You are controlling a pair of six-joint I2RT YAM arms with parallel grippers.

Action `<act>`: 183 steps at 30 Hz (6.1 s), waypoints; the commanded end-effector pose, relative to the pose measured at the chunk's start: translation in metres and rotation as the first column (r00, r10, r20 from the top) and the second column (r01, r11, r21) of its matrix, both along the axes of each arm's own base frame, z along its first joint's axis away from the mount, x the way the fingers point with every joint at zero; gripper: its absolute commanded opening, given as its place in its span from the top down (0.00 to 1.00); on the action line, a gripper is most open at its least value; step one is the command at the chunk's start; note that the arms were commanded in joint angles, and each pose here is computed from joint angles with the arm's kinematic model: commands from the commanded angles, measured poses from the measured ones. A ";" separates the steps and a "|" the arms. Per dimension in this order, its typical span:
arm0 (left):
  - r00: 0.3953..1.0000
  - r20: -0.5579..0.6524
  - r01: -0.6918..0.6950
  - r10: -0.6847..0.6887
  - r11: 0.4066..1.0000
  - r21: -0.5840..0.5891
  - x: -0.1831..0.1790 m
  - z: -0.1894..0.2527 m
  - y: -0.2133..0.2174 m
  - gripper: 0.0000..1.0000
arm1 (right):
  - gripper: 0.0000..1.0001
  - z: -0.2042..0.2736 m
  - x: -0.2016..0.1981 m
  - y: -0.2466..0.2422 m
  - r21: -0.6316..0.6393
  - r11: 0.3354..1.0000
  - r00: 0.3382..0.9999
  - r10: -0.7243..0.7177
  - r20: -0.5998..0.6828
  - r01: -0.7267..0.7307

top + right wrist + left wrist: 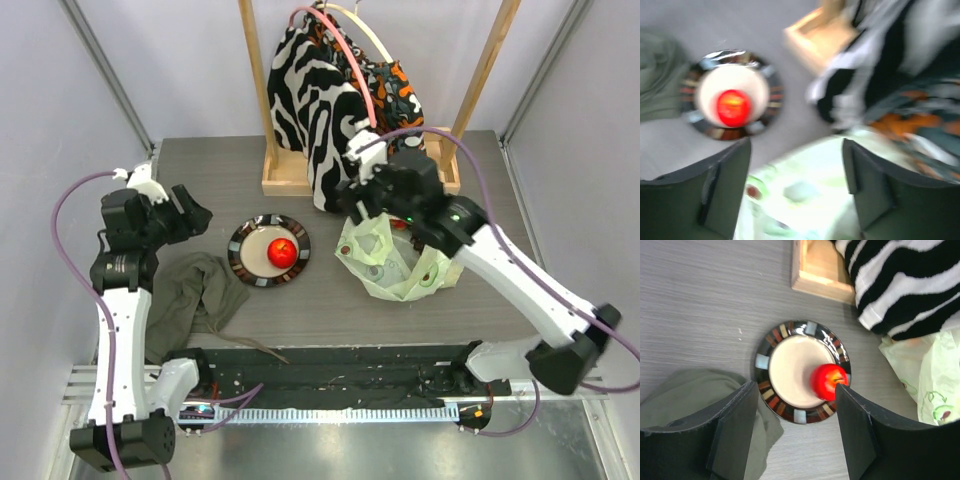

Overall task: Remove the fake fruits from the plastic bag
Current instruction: Adjust the plastic bag at the center of the board, then take out the fake fruit from the plastic bag.

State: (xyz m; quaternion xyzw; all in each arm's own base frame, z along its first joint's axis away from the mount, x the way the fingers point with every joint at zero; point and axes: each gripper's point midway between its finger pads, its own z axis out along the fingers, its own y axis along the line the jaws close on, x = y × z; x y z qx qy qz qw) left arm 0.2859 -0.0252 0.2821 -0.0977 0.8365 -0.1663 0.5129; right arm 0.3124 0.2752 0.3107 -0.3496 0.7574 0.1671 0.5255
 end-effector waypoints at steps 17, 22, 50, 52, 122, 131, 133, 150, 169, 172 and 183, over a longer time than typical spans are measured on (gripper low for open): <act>0.962 0.043 0.271 -0.270 0.963 0.001 0.032 0.016 -0.069 0.34 | 0.57 -0.153 -0.102 -0.229 -0.796 0.593 0.970 -0.099 -0.224 -0.123; 0.950 0.036 0.311 -0.311 0.950 -0.003 0.033 0.011 -0.081 0.34 | 0.54 -0.143 -0.123 -0.251 -0.848 0.482 0.965 -0.021 -0.262 -0.220; 0.667 -0.064 0.695 -0.742 0.651 -0.306 0.041 -0.030 -0.274 0.11 | 0.48 -0.185 0.039 -0.186 -0.631 0.776 0.938 -0.205 -0.278 -0.018; 0.615 -0.052 0.741 -0.787 0.599 -0.303 0.033 -0.031 -0.299 0.07 | 0.47 -0.188 0.039 -0.187 -0.604 0.797 0.923 -0.238 -0.303 0.008; 0.555 -0.234 0.824 -0.798 0.566 0.025 -0.008 -0.107 -0.312 0.71 | 0.41 -0.170 -0.074 -0.316 -0.669 0.735 0.891 -0.228 -0.393 -0.107; 0.595 -0.213 0.799 -0.775 0.599 0.048 0.002 -0.100 -0.316 0.60 | 0.40 -0.134 -0.028 -0.240 -0.500 0.861 0.939 -0.085 -0.333 -0.099; 0.598 -0.213 0.797 -0.773 0.601 0.058 0.005 -0.098 -0.317 0.58 | 0.42 -0.151 -0.028 -0.229 -0.503 0.855 0.930 -0.070 -0.360 -0.130; 0.587 -0.224 0.807 -0.778 0.585 0.082 0.012 -0.096 -0.320 0.55 | 0.31 -0.175 0.074 -0.197 -0.476 0.873 0.963 -0.210 -0.171 0.107; 0.592 -0.201 0.804 -0.780 0.589 0.082 0.021 -0.091 -0.328 0.55 | 0.67 -0.151 0.100 -0.179 -0.457 0.866 0.975 -0.221 0.016 0.204; 0.611 -0.188 0.791 -0.769 0.605 0.091 0.029 -0.087 -0.331 0.55 | 0.67 -0.133 0.075 -0.168 -0.425 0.899 0.989 -0.141 -0.050 0.107; 0.738 -0.077 0.672 -0.671 0.720 0.173 0.093 -0.051 -0.341 0.55 | 0.69 -0.138 -0.061 -0.204 -0.543 0.824 0.955 -0.011 -0.297 -0.159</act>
